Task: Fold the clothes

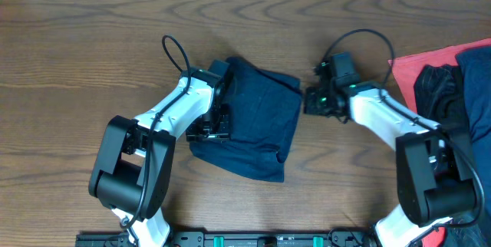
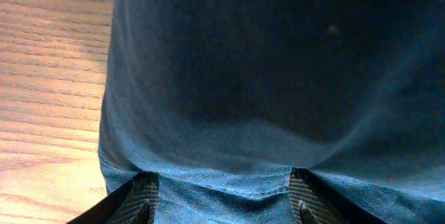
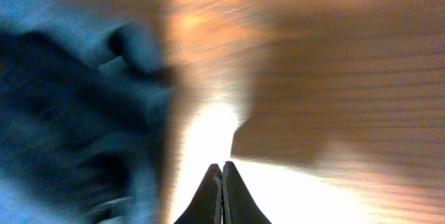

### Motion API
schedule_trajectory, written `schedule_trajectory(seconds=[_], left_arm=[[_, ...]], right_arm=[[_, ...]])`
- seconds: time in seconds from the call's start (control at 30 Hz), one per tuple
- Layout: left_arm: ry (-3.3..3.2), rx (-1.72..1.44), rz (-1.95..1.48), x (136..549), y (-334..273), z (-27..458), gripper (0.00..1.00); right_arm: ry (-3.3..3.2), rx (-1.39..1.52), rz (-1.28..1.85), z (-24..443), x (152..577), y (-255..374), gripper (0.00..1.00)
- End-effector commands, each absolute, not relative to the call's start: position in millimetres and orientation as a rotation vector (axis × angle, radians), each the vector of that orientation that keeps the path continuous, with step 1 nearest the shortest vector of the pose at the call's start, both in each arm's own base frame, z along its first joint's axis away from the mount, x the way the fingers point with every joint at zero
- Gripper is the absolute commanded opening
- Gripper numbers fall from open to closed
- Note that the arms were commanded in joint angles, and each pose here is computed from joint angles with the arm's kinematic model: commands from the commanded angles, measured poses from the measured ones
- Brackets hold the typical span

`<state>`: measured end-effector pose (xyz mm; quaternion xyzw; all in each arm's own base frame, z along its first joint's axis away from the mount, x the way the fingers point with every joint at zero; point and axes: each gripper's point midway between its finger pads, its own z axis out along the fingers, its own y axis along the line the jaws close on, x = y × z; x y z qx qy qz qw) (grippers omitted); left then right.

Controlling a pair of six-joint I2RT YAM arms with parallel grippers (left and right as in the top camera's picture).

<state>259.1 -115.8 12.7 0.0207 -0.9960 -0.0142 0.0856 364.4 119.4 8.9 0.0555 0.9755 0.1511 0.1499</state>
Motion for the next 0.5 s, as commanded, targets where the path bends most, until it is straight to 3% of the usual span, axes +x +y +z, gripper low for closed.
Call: schedule_trajectory(seconds=[0.0, 0.07, 0.17, 0.2, 0.4, 0.47], left_arm=[[-2.97, 0.058, -0.044, 256.9, -113.4, 12.0, 0.62], [-2.969, 0.058, -0.044, 256.7, -113.4, 12.1, 0.62], [-2.969, 0.058, -0.044, 256.8, -113.4, 12.1, 0.62], [-2.971, 0.058, -0.043, 257.1, -113.6, 12.0, 0.63], [-2.976, 0.058, -0.04, 258.4, -114.1, 11.8, 0.68], [-2.975, 0.057, -0.04, 258.3, -114.2, 11.8, 0.68]], right_arm=[[2.753, 0.259, 0.409, 20.4, 377.5, 89.9, 0.01], [2.724, 0.118, 0.589, 32.5, 377.9, 103.7, 0.02], [2.615, -0.149, 0.911, 56.7, 371.8, 139.3, 0.36], [2.601, -0.172, 0.95, 59.7, 370.1, 144.3, 0.41], [2.57, -0.346, 0.956, 60.7, 362.3, 170.0, 0.44], [2.581, -0.368, 0.881, 55.5, 364.0, 172.7, 0.36]])
